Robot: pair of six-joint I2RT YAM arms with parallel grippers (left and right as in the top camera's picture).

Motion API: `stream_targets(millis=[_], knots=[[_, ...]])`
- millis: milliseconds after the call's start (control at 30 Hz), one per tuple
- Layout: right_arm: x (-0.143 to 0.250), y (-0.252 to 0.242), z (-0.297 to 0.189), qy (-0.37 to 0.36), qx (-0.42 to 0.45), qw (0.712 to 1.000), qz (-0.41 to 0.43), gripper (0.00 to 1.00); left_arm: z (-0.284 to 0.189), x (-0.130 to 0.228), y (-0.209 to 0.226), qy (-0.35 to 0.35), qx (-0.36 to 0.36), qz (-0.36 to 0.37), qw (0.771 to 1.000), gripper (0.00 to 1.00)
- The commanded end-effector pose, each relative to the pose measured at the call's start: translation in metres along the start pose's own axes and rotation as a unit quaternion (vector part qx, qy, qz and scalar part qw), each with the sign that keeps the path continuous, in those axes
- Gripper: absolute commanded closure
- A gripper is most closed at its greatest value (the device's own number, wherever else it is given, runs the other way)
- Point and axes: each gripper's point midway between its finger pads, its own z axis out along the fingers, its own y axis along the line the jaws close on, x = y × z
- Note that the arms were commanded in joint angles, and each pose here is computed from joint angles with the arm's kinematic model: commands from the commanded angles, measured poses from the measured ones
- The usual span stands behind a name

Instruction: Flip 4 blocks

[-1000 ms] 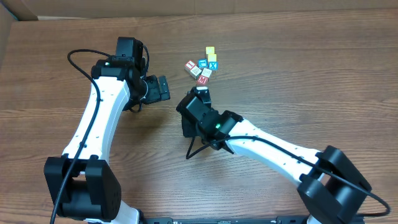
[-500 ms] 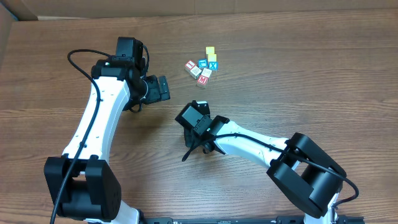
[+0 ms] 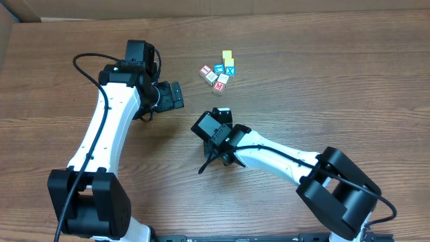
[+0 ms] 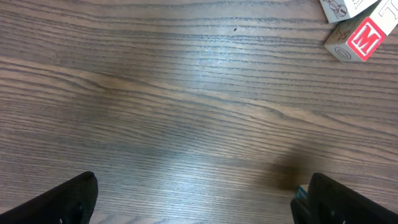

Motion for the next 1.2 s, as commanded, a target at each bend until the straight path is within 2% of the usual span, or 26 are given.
stream_targets(millis=[0,300,633,1167], knots=[[-0.028,0.013,-0.021,-0.053,-0.021,0.998,0.015,0.96,-0.001,-0.007,0.002,-0.008,-0.005,-0.010,1.000,0.00],[-0.014,0.007,0.004,-0.029,0.001,1.000,0.008,0.96,-0.001,-0.007,0.002,-0.008,-0.005,-0.010,1.000,0.00],[-0.011,-0.020,0.003,-0.020,0.054,0.998,0.008,0.96,-0.001,-0.007,0.002,-0.008,-0.005,-0.010,1.000,0.00],[-0.014,-0.019,-0.019,-0.022,0.043,0.999,0.010,0.96,-0.001,-0.007,0.002,-0.008,-0.005,-0.010,1.000,0.00]])
